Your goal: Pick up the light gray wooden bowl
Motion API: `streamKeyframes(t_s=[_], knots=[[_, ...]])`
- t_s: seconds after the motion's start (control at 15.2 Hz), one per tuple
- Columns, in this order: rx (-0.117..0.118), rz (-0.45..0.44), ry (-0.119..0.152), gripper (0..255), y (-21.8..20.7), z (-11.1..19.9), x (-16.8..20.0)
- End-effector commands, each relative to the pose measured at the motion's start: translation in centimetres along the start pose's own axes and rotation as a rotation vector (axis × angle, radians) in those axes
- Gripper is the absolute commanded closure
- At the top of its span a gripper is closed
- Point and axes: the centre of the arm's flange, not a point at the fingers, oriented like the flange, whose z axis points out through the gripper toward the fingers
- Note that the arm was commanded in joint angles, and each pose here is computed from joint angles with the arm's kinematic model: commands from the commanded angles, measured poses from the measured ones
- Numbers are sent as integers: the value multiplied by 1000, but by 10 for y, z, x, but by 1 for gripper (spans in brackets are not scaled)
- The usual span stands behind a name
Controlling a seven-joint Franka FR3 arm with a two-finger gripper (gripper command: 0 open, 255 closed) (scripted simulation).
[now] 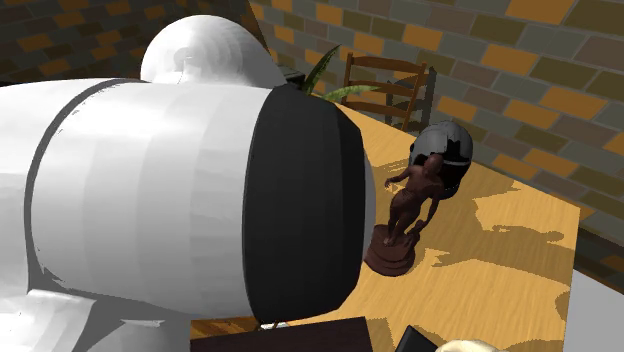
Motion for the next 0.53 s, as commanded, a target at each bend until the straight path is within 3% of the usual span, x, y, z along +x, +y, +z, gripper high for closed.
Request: streamKeyframes(t_s=[0.0, 0.46], knots=[[0, 0, 0, 255, 3, -11, 1], [0, 0, 0, 255, 7, -38, 1]])
